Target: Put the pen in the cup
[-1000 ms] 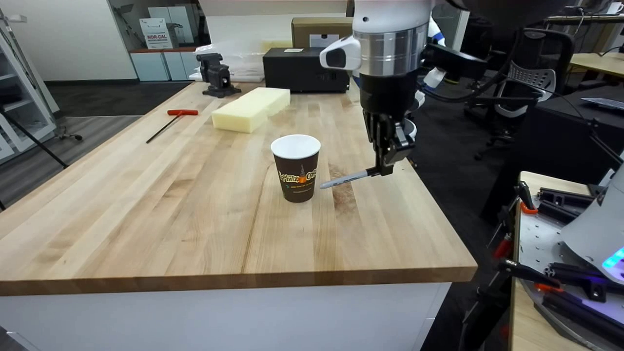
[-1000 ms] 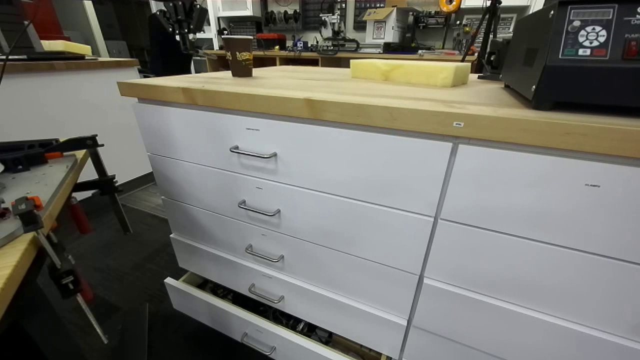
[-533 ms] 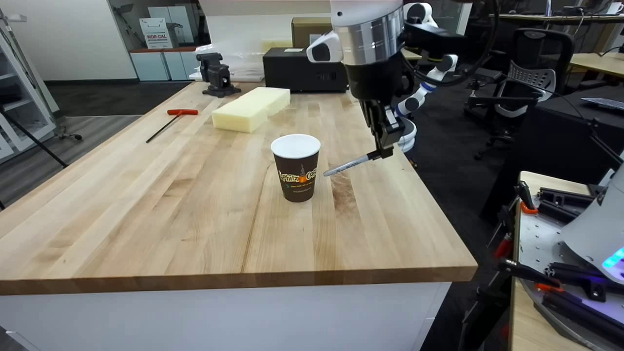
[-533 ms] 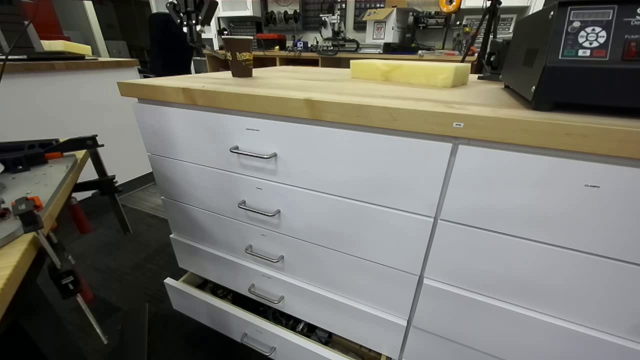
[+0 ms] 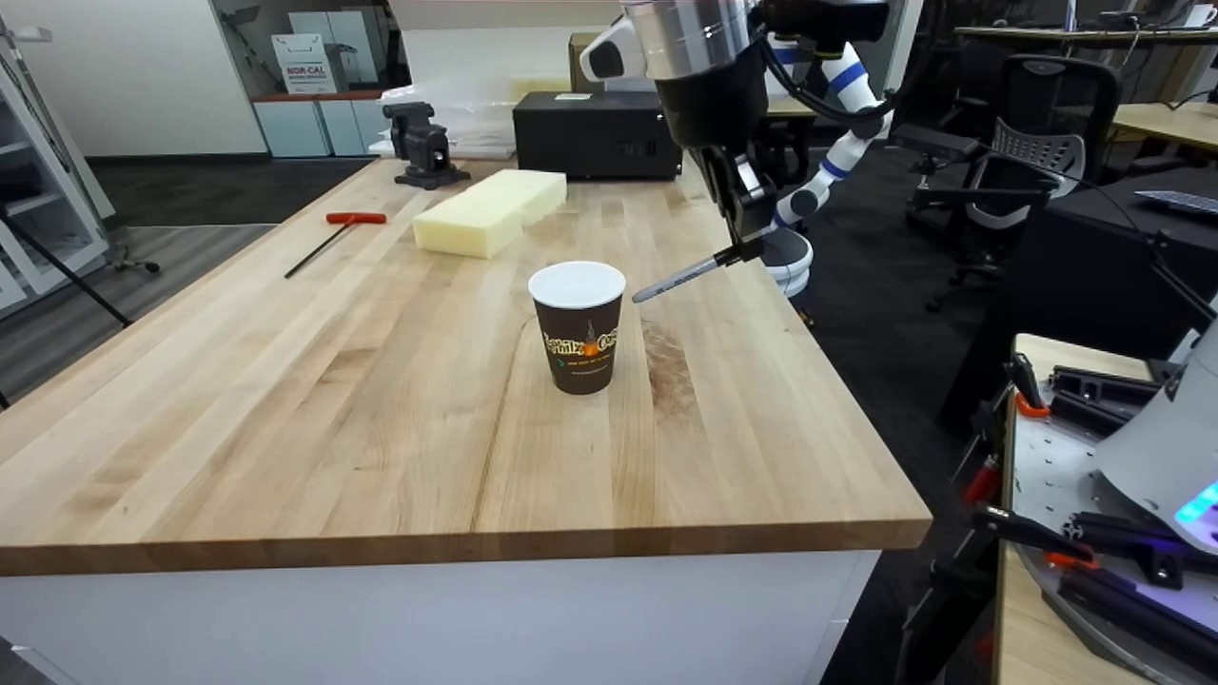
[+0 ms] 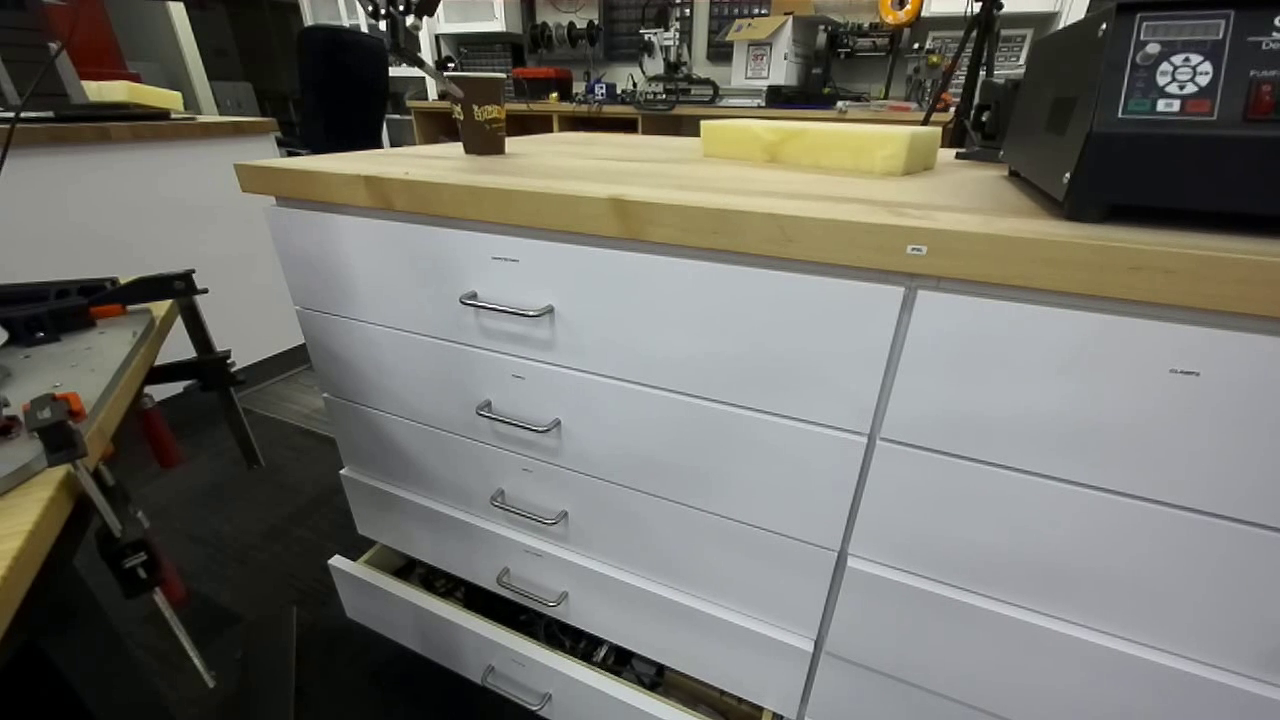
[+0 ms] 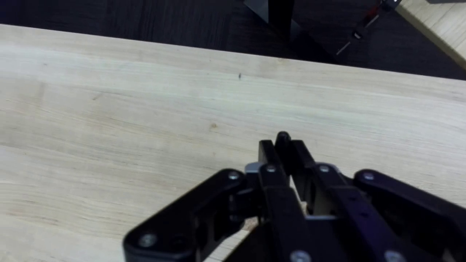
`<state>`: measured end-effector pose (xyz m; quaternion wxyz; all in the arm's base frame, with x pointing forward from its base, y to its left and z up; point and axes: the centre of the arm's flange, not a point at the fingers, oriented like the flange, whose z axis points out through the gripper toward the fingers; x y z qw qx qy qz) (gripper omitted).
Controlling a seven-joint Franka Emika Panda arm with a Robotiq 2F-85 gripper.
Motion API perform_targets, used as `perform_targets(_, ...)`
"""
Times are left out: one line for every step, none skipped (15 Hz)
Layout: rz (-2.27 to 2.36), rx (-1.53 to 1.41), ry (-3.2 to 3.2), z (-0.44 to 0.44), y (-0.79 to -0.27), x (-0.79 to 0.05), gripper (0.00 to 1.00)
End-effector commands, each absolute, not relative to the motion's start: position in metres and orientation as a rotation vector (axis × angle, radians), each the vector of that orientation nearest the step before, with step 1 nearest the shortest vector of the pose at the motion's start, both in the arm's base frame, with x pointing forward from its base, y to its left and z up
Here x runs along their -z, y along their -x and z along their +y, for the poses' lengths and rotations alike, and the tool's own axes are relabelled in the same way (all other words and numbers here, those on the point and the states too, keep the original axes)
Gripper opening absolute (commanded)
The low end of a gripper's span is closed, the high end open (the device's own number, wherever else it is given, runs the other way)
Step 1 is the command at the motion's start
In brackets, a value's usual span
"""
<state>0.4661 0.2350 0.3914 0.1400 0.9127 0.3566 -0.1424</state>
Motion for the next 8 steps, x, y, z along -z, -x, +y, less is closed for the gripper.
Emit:
perform_targets(0.994,0.459,-2.586,0.227,-0.484,-0.406,0.04)
perform_targets(0.988,0.458,-2.583,0.226,-0.488,-0.409,0.04)
perform_targets(0.982,0.455,-2.586,0.224,-0.49,-0.411,0.04)
perform_targets(0.976,0.452,-2.594,0.224,-0.492,-0.413,0.04)
perform_targets(0.974,0.449,-2.598,0.223,-0.493,-0.414,0.04)
perform_targets(0.974,0.449,-2.599,0.223,-0.495,-0.416,0.04)
perform_targets(0.973,0.447,-2.599,0.224,-0.497,-0.417,0.04)
perform_targets(0.973,0.446,-2.6,0.225,-0.498,-0.419,0.04)
